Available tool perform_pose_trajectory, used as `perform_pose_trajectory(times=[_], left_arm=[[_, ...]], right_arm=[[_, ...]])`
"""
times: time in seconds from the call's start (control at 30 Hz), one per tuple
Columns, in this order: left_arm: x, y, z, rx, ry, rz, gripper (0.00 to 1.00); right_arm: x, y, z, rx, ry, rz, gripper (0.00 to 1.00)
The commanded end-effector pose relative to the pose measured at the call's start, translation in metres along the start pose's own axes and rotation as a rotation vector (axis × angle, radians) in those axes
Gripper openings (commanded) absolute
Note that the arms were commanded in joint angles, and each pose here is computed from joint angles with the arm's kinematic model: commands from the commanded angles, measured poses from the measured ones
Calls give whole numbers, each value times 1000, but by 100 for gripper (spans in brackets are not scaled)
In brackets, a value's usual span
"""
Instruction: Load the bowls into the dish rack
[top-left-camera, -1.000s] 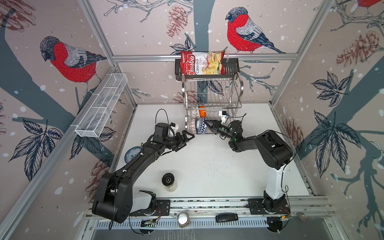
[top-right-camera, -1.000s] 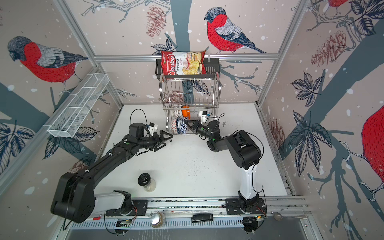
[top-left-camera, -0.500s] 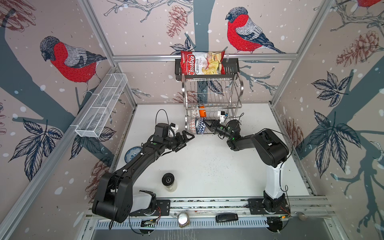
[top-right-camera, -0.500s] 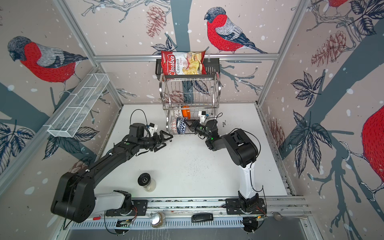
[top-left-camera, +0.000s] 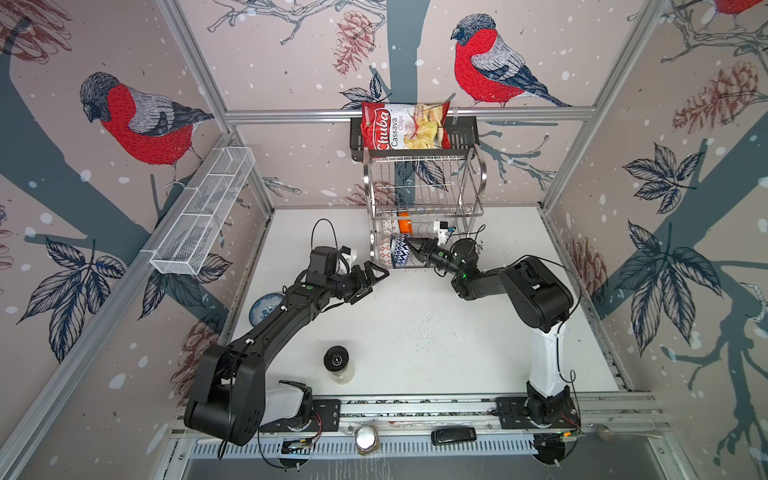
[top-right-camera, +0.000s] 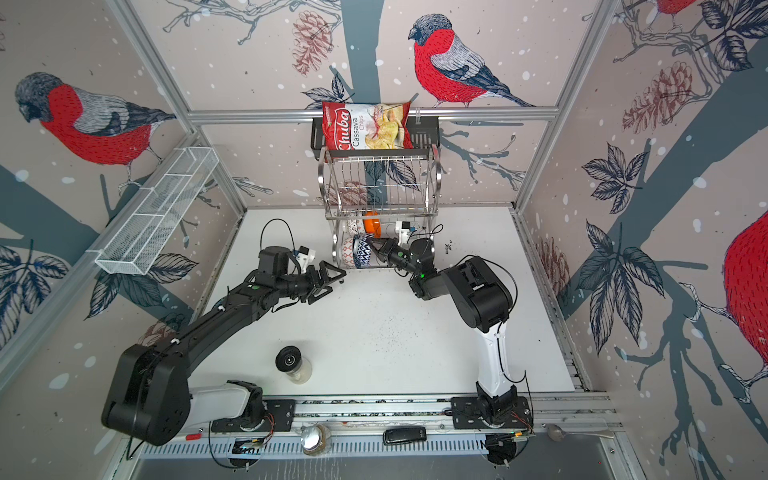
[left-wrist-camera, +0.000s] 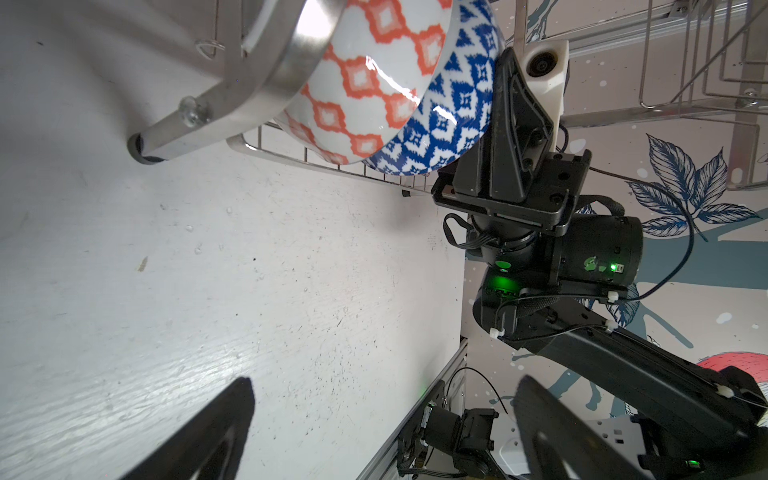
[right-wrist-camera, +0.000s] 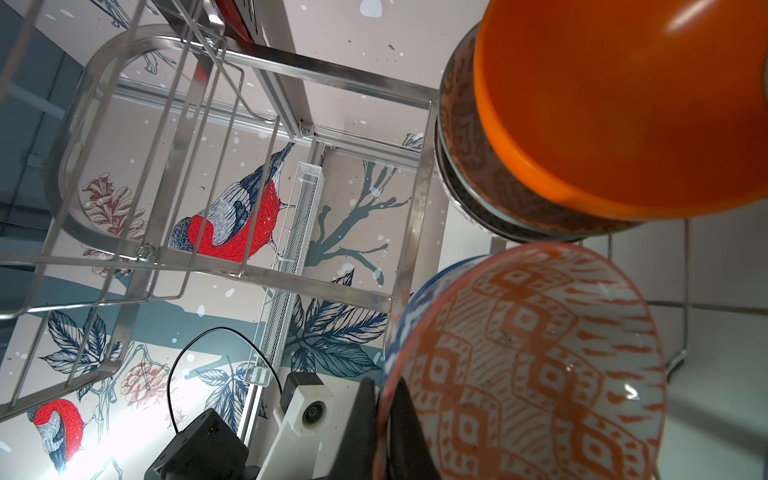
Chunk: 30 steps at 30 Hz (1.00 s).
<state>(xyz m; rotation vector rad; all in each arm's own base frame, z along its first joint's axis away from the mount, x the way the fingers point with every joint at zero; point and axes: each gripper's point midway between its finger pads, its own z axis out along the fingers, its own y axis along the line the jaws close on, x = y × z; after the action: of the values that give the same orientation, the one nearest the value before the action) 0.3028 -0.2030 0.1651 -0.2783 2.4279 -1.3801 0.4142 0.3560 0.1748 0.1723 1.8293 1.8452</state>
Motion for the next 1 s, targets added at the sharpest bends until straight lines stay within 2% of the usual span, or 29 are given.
perform_pose_trajectory(times=[0.0,0.6,0.97], left_arm=[[-3,-3,-1,7,-15,37,97],[-1,1,3,4,-3,29,98],[-2,3,5,5,0,22,98]], right_arm=[[5,-7,2,17,17,33,0],[17,-24,7,61,6,126,0],[7,1,10,-21,-52,169,0]])
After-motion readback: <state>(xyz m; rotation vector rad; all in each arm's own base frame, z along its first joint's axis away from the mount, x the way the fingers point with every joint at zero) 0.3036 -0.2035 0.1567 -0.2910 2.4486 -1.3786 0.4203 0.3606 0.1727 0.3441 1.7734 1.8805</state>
